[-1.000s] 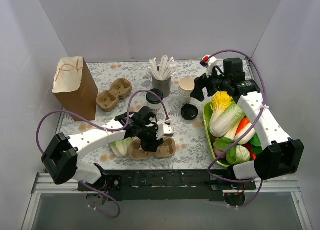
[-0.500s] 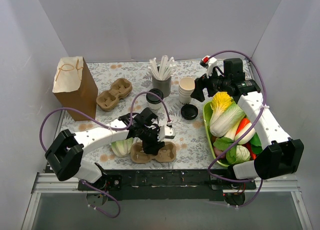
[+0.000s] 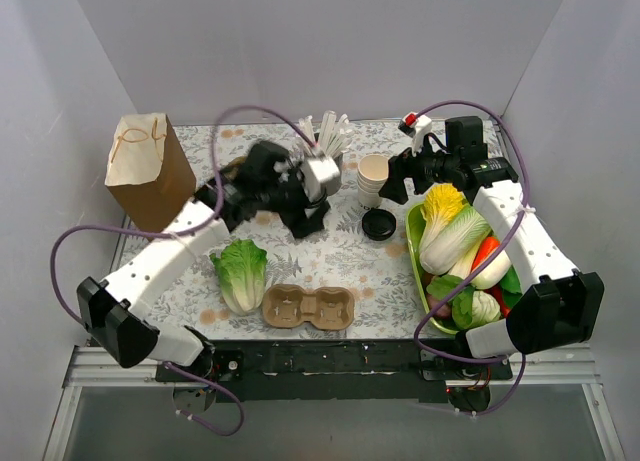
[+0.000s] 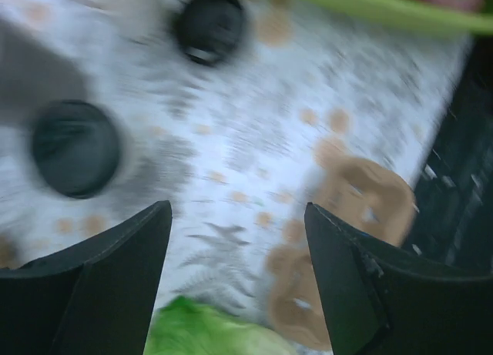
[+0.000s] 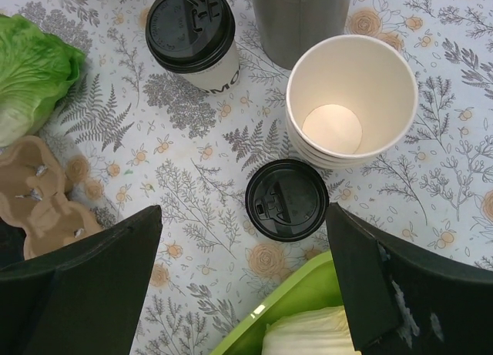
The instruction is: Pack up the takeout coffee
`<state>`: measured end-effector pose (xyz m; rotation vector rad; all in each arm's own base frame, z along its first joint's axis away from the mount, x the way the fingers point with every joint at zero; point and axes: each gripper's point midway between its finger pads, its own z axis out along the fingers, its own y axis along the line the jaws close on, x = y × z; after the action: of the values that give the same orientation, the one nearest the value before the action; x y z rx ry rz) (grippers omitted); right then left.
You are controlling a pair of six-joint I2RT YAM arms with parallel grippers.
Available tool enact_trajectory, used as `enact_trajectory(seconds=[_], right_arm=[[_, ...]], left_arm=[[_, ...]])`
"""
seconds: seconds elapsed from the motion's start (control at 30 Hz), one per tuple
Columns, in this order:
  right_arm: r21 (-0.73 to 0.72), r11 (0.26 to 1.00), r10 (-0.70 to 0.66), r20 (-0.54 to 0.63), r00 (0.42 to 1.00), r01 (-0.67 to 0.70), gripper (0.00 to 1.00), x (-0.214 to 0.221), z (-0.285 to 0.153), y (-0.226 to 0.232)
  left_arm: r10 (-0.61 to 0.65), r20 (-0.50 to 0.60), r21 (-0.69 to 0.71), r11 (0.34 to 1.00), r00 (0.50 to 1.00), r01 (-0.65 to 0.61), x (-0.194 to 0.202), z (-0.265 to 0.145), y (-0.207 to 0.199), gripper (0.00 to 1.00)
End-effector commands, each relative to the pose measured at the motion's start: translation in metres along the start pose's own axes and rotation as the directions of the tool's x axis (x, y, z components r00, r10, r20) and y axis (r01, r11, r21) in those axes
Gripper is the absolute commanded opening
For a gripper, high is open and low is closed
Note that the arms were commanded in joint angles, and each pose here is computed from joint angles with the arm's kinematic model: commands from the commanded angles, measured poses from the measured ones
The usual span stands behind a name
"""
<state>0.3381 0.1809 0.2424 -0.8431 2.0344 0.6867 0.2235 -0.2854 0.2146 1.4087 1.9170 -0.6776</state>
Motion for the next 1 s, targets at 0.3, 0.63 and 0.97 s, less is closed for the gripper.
enact_trajectory(seconds=[0.3, 0.63, 0.97], right_arm=[[-0.063, 0.998, 0.020, 0.094, 0.995, -0.014, 0.94, -0.024, -0.005, 0.015], [-0.112, 0.993, 0.040, 0.079, 0.996, -0.031, 0.93, -0.020, 0.000, 0.020], [-0.124, 0.990, 0.078, 0.043, 0.996, -0.072, 0.93, -0.011, 0.002, 0.022]], left_arm=[[-0.110, 0.365, -0.822, 0.427, 0.924, 0.376, -0.108, -0.273, 0.255, 0.84], [-0.239, 0.531, -0.847, -0.112, 0.813, 0.520, 0.040, -0.450, 0.306, 0.81], [-0.538, 0.520, -0.837, -0.164, 0.664, 0.522, 0.150, -0.417, 0.290, 0.74]])
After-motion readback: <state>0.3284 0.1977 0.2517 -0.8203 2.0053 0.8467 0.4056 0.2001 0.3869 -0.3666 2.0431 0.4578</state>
